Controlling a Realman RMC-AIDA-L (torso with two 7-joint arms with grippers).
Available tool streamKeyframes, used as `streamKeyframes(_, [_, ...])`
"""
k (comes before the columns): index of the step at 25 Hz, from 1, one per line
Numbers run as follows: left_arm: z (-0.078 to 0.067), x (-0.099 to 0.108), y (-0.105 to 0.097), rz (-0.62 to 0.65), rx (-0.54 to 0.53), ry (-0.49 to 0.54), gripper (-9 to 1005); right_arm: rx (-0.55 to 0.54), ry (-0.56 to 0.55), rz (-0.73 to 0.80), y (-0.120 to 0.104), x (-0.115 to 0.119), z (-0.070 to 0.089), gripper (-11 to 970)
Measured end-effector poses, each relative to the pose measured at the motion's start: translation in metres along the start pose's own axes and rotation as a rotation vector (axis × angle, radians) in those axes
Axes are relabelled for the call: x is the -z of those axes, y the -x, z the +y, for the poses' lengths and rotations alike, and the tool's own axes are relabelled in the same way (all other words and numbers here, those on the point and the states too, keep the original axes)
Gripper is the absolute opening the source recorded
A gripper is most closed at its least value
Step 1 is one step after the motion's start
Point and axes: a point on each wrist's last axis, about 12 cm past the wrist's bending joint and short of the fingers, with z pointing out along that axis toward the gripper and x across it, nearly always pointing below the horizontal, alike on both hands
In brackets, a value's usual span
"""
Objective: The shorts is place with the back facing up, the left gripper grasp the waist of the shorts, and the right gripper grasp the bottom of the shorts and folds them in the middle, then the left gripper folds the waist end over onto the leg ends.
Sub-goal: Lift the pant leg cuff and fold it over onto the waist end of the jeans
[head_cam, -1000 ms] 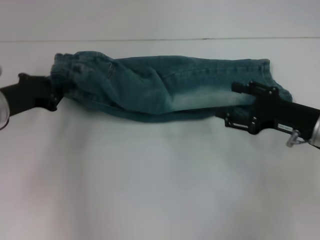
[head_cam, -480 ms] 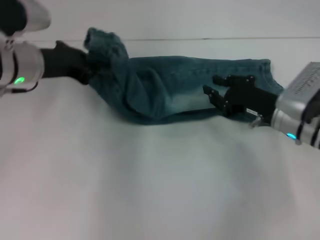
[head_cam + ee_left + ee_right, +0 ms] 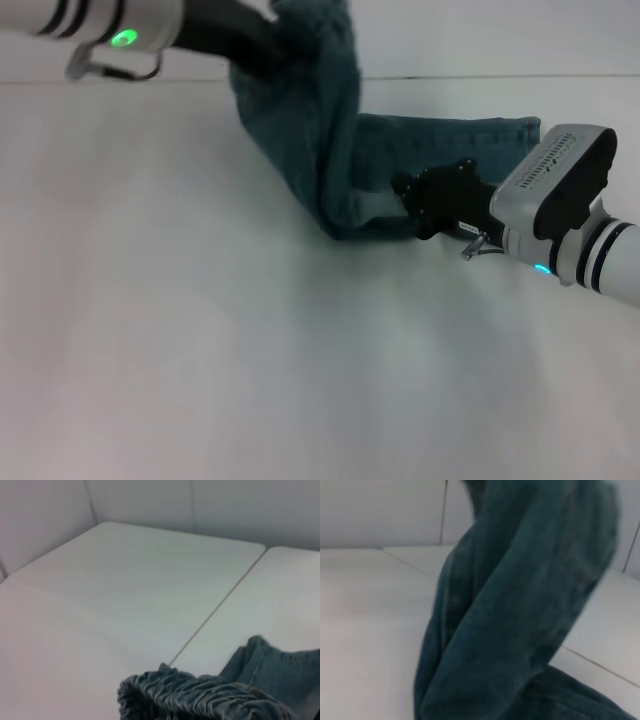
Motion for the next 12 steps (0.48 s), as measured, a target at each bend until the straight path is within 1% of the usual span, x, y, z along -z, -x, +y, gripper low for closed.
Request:
streamKeyframes(5, [-0.017,-0.017,0.040,0.002,-0.035,-0.041,106,-0.015,-0.019,0.017,-0.001,-0.002,-0.001,-1])
streamKeyframes(6, [-0.021,-0.021,0.048,0.000,-0.038,-0.053,106,-0.013,-0.021,0.023,0.000,-0.003,-0.001,-1])
streamKeyframes(7, [-0.023,-0.024,0.053,0.001,-0.038,-0.061,107,-0.008,-0.021,0.030,0.000,-0.005,-0.001,-1])
streamKeyframes(8, [-0.023,-0.024,0.053,0.001,-0.038,-0.061,107,0.000,-0.015,0.034,0.002,-0.008,0.001,-1])
streamKeyframes(9, [-0.028,-0.031,0.065,0.007,-0.045,-0.070,107,0.010,-0.009,0.036,0.004,-0.010,0.002,-1])
streamKeyframes(12, [-0.034,-0.038,0.075,0.016,-0.067,-0.075,106,0.032,0.006,0.031,0.011,-0.018,0.008,0])
